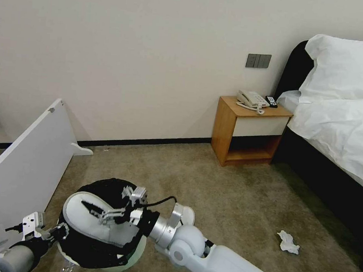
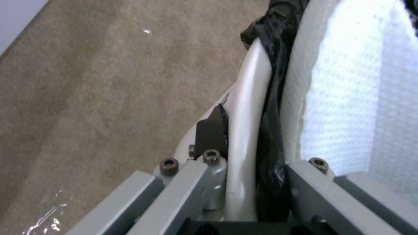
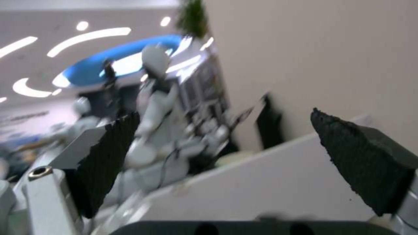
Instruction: Pick up the trash bin, then pick up the garbage from the floor and place it into the trash bin.
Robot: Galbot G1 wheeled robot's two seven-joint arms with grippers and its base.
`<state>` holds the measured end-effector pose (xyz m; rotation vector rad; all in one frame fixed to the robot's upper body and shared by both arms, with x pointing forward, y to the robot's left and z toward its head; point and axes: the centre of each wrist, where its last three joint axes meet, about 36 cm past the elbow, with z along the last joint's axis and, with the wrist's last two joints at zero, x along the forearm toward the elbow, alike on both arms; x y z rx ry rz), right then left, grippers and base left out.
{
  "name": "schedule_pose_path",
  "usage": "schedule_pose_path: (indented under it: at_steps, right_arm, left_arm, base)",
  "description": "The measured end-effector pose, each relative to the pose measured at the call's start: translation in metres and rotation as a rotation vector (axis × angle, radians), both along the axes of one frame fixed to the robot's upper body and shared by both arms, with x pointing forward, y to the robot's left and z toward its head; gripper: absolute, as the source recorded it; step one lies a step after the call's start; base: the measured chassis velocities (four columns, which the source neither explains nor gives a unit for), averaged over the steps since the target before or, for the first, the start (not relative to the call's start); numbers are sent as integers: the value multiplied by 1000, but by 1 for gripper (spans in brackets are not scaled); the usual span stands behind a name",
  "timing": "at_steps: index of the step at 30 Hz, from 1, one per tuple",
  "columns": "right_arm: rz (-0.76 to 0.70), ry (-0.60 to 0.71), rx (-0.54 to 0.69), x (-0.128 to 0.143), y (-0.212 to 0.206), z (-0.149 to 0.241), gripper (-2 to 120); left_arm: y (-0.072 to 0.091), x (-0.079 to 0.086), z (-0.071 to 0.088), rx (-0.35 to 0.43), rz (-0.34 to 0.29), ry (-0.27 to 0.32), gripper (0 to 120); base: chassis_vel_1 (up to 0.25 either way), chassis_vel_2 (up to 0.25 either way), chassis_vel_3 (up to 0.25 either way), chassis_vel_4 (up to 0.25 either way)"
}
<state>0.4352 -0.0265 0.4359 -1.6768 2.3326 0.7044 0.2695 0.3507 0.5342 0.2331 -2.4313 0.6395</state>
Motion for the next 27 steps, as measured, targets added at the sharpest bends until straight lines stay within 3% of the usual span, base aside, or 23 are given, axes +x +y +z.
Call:
schedule_pose_path:
  at_steps: [4, 12, 14, 16, 25, 27]
  right_arm:
    - [-131, -6, 68, 15, -23, 16, 100]
    - [-352, 31, 33, 24, -82, 12, 100]
    - [-533, 86, -56, 15, -117, -3, 100]
    - [-601, 107, -106, 10, -130, -13, 100]
    - [-781, 171, -284, -26, -185, -50, 100]
    - [-815, 198, -373, -54, -207, -78, 100]
  left_arm:
    - [6, 0, 2, 6, 20, -13, 2]
    - [20, 0, 7, 27, 62, -40, 2]
    - [23, -1, 7, 36, 79, -47, 2]
    - [24, -1, 7, 40, 84, -48, 2]
    - [26, -2, 6, 58, 108, -53, 2]
    - [25, -3, 4, 57, 112, -48, 2]
  base:
    - [0, 0, 0, 0]
    - [0, 0, 0, 0]
    - [0, 0, 0, 0]
    - [0, 0, 0, 0]
    - [0, 0, 0, 0]
    - [0, 0, 0, 0]
